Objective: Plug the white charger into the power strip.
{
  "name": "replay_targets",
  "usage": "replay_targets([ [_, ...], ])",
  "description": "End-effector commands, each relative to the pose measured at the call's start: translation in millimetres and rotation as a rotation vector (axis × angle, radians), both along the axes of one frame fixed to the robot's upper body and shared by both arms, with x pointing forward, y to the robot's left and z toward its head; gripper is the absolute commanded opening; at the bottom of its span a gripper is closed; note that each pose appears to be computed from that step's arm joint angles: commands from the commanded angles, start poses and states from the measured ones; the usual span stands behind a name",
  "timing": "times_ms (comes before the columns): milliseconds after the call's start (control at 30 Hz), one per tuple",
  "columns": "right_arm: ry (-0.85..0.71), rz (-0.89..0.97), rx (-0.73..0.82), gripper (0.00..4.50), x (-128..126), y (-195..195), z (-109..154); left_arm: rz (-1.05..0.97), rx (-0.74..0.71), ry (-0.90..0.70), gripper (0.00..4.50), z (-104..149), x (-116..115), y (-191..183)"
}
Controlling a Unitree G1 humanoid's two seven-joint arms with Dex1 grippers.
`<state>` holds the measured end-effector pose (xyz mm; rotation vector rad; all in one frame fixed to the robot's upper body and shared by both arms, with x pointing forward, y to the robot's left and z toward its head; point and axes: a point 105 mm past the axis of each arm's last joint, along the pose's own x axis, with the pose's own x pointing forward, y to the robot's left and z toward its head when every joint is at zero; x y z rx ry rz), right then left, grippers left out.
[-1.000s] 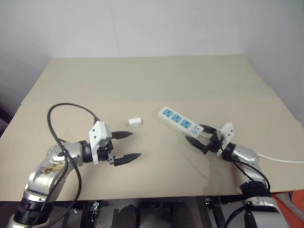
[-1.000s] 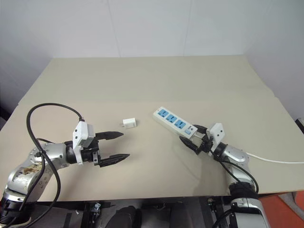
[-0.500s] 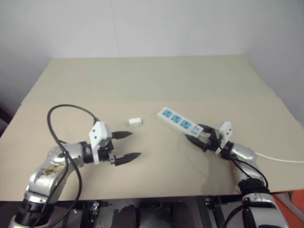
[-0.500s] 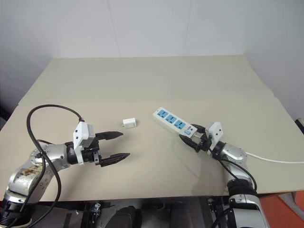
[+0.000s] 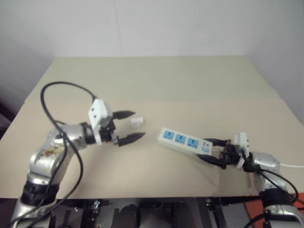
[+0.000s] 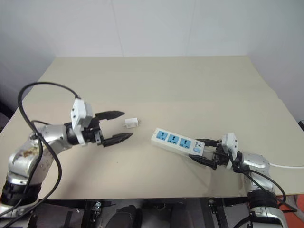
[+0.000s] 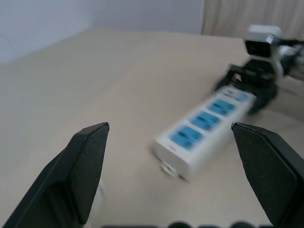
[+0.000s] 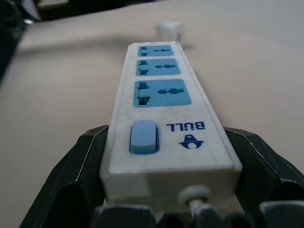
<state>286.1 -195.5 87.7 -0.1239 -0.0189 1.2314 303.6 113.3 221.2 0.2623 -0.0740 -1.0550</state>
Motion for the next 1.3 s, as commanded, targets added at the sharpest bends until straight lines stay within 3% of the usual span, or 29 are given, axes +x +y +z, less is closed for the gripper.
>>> replay_targets([
  [33,-0.044,0.143,0.05,3.41,1,36,11,0.066,0.089,-0.14,4.5,28,14,-13],
  [133,-0.047,0.219,0.059,3.41,6,63,10,0.069,0.266,-0.145,4.5,26,33,-19],
  [300,-0.007,0.323,0.016,3.41,9,101,0,-0.002,0.54,0.119,4.5,15,60,-23],
  [400,0.002,0.331,0.011,3.41,13,110,-3,0.011,0.623,0.164,4.5,11,74,-26],
  [667,-0.014,0.321,0.001,3.41,15,115,-7,0.025,1.074,0.186,4.5,-13,107,-15],
  [867,-0.004,0.305,-0.005,3.41,11,114,-13,0.026,1.059,0.246,4.5,-13,118,-27],
  [1300,-0.01,0.262,-0.009,3.41,11,124,-22,-0.04,1.084,0.384,4.5,-43,111,-32],
])
